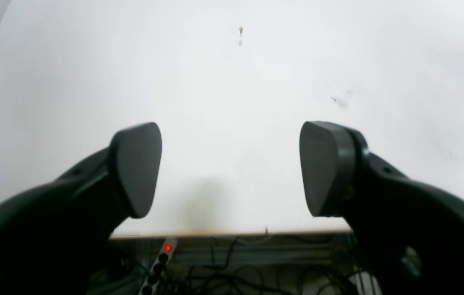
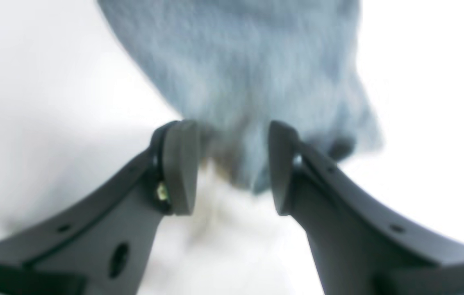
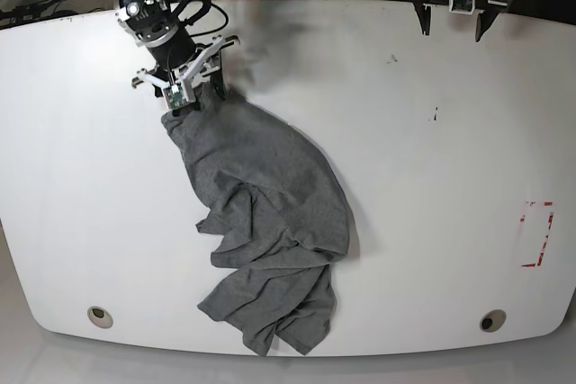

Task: Fold the T-shirt properly
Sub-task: 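Reach the right gripper to the grey T-shirt's collar edge and grasp it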

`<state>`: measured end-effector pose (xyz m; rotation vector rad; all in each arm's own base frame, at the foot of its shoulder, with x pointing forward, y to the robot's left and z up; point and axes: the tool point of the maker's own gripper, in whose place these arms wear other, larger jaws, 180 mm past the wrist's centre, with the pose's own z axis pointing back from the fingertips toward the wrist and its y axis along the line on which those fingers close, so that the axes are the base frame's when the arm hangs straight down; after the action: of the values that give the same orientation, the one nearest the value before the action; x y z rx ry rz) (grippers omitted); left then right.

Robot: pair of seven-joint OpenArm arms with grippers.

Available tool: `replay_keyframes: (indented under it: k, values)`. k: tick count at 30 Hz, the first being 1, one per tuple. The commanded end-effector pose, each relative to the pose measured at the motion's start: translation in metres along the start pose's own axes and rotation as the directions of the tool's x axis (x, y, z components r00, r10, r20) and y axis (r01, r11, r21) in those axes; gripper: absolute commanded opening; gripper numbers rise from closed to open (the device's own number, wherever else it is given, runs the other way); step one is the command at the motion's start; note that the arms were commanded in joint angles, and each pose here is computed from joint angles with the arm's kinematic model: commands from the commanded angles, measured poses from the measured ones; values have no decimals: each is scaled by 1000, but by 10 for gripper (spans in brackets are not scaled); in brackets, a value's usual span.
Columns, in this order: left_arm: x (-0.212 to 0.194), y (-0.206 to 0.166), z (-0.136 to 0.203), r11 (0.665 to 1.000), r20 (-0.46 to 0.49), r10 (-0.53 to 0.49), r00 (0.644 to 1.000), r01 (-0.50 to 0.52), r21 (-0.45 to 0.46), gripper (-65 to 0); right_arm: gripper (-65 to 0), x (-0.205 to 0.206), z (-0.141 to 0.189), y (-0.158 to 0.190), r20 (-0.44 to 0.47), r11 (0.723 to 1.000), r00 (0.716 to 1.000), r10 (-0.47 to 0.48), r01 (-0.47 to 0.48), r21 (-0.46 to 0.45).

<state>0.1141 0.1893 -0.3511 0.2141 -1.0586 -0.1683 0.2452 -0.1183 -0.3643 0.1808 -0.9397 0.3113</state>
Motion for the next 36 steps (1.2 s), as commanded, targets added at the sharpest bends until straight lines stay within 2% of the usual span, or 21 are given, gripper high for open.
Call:
replay_keyframes:
  k: [1,8,13,20,31,36]
  values:
    - [8,1,4,1000,31,7,1000,-7,16,-157,-374,23,-4,-7,47,1000,999,28,-28,-7]
    - [15,1,-3,1000,56,16,998,-17,25,-157,-374,61,-30,-23,41,996,995,90,-90,-5]
    - [16,1,-4,1000,60,16,998,-17,24,-157,-374,66,-55,-42,1,995,995,101,-101,2]
    - [22,3,-10,999,82,16,996,-18,32,-157,-374,67,-91,-64,-50,998,997,64,-63,26]
    - [25,4,-12,999,92,9,996,-12,32,-157,-374,70,-115,-75,-94,993,992,81,-72,95]
    - [25,4,-12,999,92,10,996,-13,30,-157,-374,67,-118,-75,-104,993,992,73,-62,99]
